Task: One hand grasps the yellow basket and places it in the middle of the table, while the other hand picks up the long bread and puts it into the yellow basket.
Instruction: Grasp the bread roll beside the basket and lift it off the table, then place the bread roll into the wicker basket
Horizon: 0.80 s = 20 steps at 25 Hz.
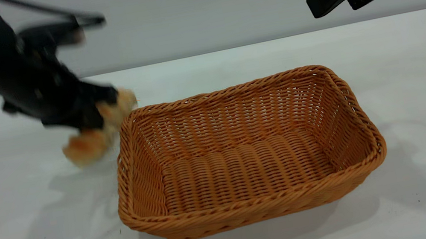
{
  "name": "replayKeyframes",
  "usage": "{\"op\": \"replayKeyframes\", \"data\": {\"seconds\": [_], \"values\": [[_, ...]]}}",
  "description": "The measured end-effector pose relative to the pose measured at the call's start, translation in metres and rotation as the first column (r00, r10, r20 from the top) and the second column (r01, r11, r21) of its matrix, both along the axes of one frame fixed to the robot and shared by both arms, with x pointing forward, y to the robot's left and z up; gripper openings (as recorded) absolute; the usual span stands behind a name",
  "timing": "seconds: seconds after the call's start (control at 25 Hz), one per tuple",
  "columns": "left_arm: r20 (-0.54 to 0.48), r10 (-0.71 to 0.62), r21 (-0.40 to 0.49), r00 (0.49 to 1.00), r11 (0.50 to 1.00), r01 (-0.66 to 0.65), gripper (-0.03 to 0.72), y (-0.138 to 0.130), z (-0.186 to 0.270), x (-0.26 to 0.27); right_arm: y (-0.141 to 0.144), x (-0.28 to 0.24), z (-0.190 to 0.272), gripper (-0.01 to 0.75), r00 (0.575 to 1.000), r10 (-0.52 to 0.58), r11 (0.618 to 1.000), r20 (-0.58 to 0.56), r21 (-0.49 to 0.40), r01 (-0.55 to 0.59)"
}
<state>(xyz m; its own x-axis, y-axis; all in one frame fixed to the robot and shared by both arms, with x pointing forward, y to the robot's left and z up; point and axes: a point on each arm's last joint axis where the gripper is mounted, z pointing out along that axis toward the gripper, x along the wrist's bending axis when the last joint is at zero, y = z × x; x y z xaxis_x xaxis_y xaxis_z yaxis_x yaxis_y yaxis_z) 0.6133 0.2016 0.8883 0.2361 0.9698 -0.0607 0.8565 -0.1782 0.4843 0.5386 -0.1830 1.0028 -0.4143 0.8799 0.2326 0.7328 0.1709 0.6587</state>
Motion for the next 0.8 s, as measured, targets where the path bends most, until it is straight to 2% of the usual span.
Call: {"op": "replayKeyframes", "data": {"seconds": [0.24, 0.36, 0.48, 0.8], "values": [[0.111, -0.024, -0.032, 0.994, 0.999, 0.027, 0.06, 0.001, 0.068, -0.011, 0.0, 0.0, 0.0, 0.559, 1.0, 0.0, 1.0, 0.0, 0.0, 0.0], [0.16, -0.023, -0.072, 0.987, 0.997, 0.035, 0.06, -0.008, 0.091, -0.018, 0.0, 0.0, 0.0, 0.559, 1.0, 0.0, 1.0, 0.0, 0.0, 0.0], [0.169, -0.078, -0.086, 0.982, 0.992, 0.094, 0.06, -0.032, 0.096, -0.027, 0.0, 0.0, 0.0, 0.559, 1.0, -0.003, 1.0, -0.001, 0.005, 0.003], [0.091, -0.285, -0.072, 0.954, 0.954, 0.291, 0.06, -0.104, 0.068, -0.058, 0.0, 0.0, 0.0, 0.557, 1.0, 0.004, 1.0, 0.003, -0.004, -0.004]]}}
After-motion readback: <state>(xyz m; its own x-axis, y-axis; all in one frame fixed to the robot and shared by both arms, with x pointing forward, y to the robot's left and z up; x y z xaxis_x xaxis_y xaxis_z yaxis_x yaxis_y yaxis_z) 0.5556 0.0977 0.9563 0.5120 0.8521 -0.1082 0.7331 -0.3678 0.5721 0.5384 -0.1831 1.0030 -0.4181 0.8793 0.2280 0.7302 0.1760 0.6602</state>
